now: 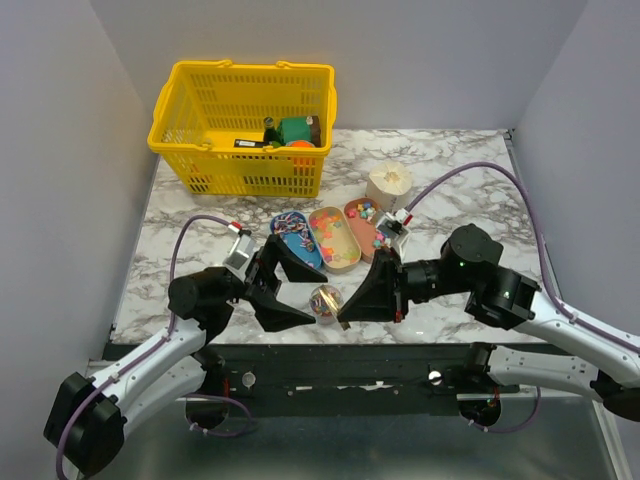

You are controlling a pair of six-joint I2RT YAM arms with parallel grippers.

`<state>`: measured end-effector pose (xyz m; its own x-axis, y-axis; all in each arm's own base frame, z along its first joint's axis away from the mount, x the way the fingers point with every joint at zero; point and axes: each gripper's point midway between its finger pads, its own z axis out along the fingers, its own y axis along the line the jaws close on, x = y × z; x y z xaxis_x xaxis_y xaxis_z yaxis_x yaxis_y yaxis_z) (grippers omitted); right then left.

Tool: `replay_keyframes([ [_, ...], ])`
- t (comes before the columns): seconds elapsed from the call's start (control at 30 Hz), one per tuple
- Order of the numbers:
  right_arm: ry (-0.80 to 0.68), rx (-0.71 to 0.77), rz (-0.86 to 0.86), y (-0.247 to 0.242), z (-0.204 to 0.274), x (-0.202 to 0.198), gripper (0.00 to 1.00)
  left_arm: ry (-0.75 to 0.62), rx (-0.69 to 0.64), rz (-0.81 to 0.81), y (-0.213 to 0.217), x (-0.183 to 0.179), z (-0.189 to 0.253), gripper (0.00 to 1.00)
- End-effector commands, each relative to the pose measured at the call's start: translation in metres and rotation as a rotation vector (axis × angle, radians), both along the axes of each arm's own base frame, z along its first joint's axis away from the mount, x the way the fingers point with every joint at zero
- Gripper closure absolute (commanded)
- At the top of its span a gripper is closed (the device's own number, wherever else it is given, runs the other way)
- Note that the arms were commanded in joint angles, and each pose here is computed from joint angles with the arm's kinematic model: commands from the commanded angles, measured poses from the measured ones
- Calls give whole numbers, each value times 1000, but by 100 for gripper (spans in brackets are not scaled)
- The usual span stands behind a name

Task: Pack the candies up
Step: Pick up the bottle lid at the center of the board.

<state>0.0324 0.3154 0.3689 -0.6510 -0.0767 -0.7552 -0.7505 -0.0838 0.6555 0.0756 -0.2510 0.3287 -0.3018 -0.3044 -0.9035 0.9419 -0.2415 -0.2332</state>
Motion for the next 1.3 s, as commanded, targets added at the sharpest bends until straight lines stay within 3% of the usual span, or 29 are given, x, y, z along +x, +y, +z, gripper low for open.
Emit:
replay_keyframes([
  [0.0, -22, 15, 90, 5, 9, -9, 94, -65, 16, -45, -5, -10, 5, 2],
  [0.3, -1, -12, 115, 14, 1, -7, 93, -82, 42, -53, -9, -18, 2, 16],
  [0.67, 43, -33, 185, 15, -6, -16, 92, -128, 70, -118, -13, -34, -8, 52],
  [0.97, 87, -73, 136, 17, -24, -10, 78, -116, 86, -114, -14, -34, -9, 69],
  [1.27, 127, -168, 3, 23, -53, 12, 54, -30, 98, -52, -19, -21, -8, 79],
])
